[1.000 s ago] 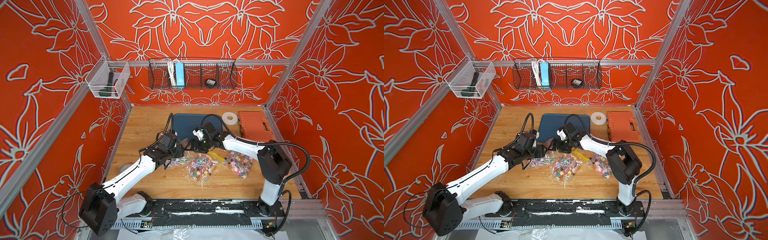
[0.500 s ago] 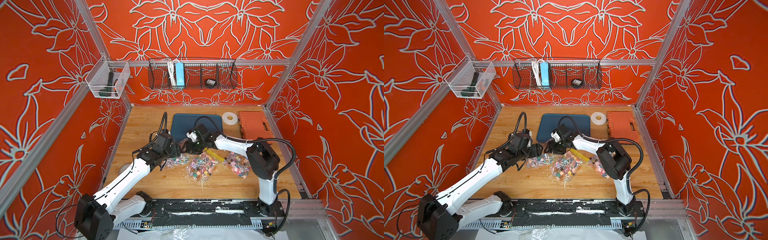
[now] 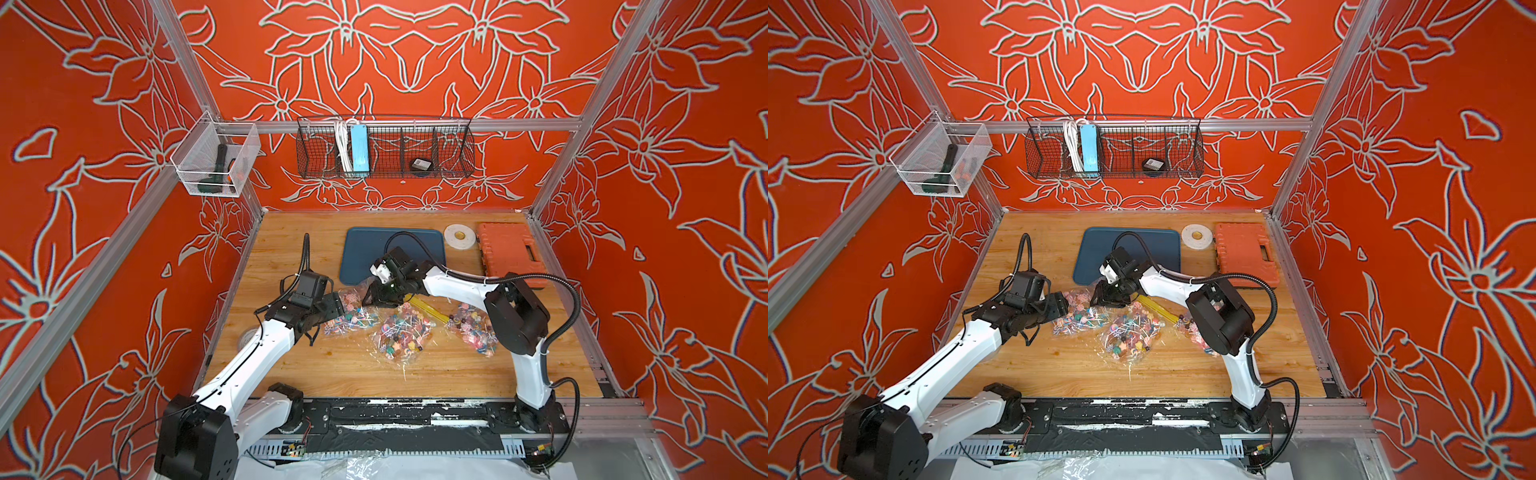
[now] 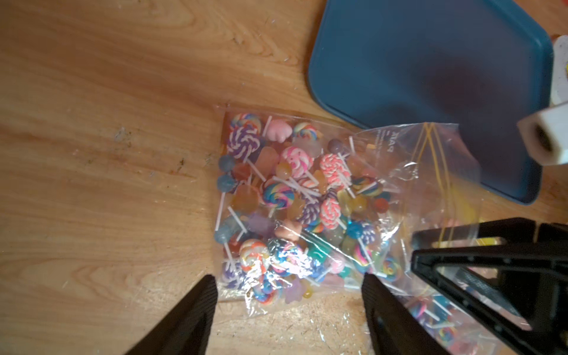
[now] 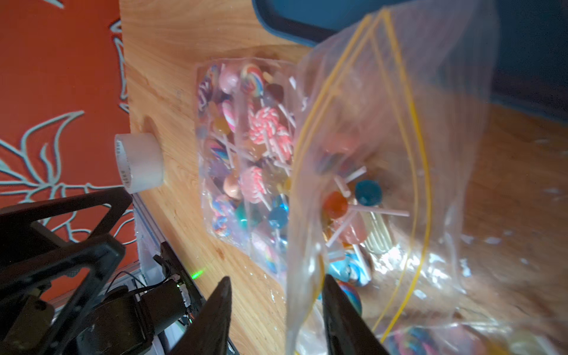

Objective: Pour candies out of the ziploc bag
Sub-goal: Pick up the ziploc bag from the center of the board.

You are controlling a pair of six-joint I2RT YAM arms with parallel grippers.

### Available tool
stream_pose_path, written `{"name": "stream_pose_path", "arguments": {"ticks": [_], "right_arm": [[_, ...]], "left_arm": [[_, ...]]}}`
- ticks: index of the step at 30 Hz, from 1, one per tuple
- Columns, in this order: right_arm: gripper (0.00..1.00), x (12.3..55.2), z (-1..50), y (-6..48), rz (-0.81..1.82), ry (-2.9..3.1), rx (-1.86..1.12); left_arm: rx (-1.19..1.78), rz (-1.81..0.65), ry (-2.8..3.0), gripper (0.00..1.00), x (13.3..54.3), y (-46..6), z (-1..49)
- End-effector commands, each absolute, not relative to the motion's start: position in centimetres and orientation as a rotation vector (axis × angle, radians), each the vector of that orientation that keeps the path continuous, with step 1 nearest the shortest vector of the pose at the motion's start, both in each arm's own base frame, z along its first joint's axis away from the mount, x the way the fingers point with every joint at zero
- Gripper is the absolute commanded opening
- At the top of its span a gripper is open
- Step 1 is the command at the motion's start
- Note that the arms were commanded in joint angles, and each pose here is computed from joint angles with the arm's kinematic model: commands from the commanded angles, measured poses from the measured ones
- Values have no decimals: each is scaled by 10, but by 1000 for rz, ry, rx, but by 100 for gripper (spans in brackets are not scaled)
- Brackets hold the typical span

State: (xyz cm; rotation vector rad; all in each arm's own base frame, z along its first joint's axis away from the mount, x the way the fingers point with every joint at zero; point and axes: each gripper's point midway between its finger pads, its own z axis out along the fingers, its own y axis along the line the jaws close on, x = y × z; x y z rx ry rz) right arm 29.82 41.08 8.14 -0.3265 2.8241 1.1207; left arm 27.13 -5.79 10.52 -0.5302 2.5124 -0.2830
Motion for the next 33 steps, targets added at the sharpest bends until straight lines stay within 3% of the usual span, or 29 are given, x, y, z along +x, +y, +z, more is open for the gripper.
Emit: {"name": "stream_pose_path", "arguments": {"ticks": [1, 10, 14, 33], "right_arm": [[45, 301, 75, 410, 1067, 2837, -348], [23, 308, 73, 418, 1072, 2831, -358], [0, 310, 73, 421, 1088, 2826, -358], [0, 295, 147, 435, 1466, 2570, -340]], "left_arm": [[-600, -327, 2483, 76, 273, -54, 101], [-698, -293, 2428, 74, 272, -38, 91], [-726, -269, 2401, 74, 271, -32, 89], [-737, -370, 2383, 69, 271, -41, 75]]}}
